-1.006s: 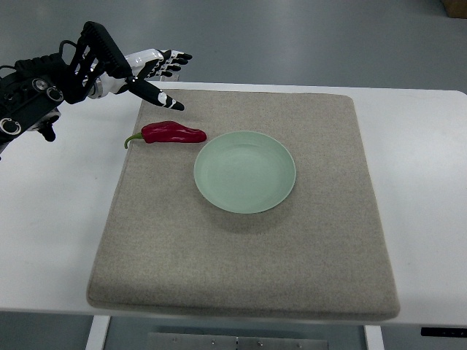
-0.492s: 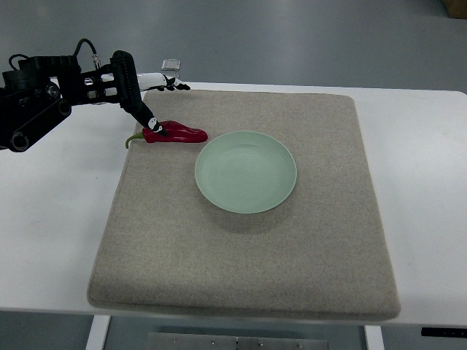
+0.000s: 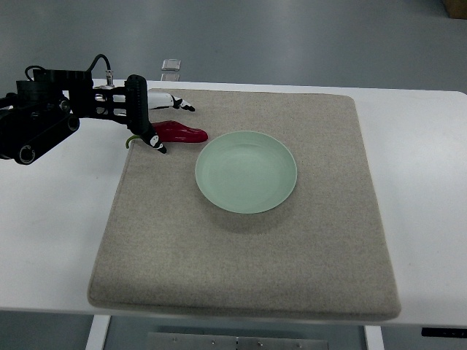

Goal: Place red pepper on plate with left hand
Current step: 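Close the left hand fingers around the red chili pepper, then carry the pepper with the left hand over the pale green plate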

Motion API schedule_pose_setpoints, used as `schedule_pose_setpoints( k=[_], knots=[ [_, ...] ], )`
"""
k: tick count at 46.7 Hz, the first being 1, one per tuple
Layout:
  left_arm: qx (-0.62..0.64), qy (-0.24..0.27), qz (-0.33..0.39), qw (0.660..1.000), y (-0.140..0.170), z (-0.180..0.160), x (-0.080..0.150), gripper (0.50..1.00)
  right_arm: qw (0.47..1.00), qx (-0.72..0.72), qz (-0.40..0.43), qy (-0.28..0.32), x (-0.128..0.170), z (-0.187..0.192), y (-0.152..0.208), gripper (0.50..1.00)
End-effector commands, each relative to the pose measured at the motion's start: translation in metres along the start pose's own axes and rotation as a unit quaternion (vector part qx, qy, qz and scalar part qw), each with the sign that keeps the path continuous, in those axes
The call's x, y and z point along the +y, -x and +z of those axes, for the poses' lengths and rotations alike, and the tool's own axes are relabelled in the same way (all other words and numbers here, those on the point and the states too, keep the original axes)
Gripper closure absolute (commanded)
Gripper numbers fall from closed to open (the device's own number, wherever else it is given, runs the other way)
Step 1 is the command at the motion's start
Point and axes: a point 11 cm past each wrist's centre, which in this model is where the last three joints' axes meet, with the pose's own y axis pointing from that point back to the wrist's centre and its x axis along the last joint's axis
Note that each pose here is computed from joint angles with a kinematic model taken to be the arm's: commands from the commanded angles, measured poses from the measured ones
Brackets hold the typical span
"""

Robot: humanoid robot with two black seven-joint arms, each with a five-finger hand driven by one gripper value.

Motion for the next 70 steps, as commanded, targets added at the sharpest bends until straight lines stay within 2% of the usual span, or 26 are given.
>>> schedule_pose_setpoints(
  k=[1,5,9,13,16,31,34,39,45,49,55,60,70],
  knots=[
    [0.002,0.001,-0.001,1.0,0.0015,0.0003,-0.0003,0.51,1.0,0.0,0.0,0.0,0.0,0.0,0.0001,0.572],
    [0.002,0.002,-0.003,1.0,0.003,0.0006,-0.001,0.514,1.0,0.0,0.0,0.0,0.0,0.0,0.0001,0.572],
    [0.0,0.001,-0.003,1.0,0.0033,0.0009,-0.0021,0.542,1.0,0.0,0.0,-0.001,0.0,-0.0009,0.0,0.572],
    [-0.002,-0.001,-0.004,1.0,0.0047,0.0005,-0.0029,0.645,1.0,0.0,0.0,0.0,0.0,0.0,0.0001,0.57],
    [-0.004,-0.002,-0.005,1.0,0.0051,0.0002,-0.003,0.673,1.0,0.0,0.001,0.0,0.0001,0.0,-0.0004,0.57],
    [-0.009,-0.004,-0.005,1.0,0.005,0.0004,-0.0034,0.675,1.0,0.0,0.0,0.0,0.0,0.0,0.0001,0.57],
    [-0.008,-0.004,-0.006,1.0,0.0061,0.0,-0.0036,0.692,1.0,0.001,0.0,0.0,0.0,0.0,0.0001,0.572],
    [-0.008,-0.004,-0.006,1.0,0.0061,0.0009,-0.0044,0.763,1.0,0.0,0.0,0.0,0.0,0.0,0.0001,0.57],
    [-0.009,-0.004,-0.007,1.0,0.0066,0.0014,-0.0046,0.81,1.0,0.0,0.0,0.0,0.0,0.0,0.0001,0.572],
    [-0.009,-0.005,-0.007,1.0,0.0064,0.0012,-0.0045,0.874,1.0,0.0,0.0,0.0,0.0,0.0,0.0001,0.572],
    [-0.008,-0.005,-0.007,1.0,0.0063,0.0008,-0.0044,0.926,1.0,0.0,0.0,0.0,0.0,0.0,0.0001,0.572],
    [-0.008,-0.005,-0.007,1.0,0.0063,0.0008,-0.0044,1.0,1.0,0.0,0.001,0.0,0.0001,0.0,-0.0004,0.572],
    [-0.006,-0.004,-0.006,1.0,0.0054,0.0014,-0.0046,1.0,1.0,0.0,0.0,0.0,0.0,0.0,0.0001,0.572]
  ],
)
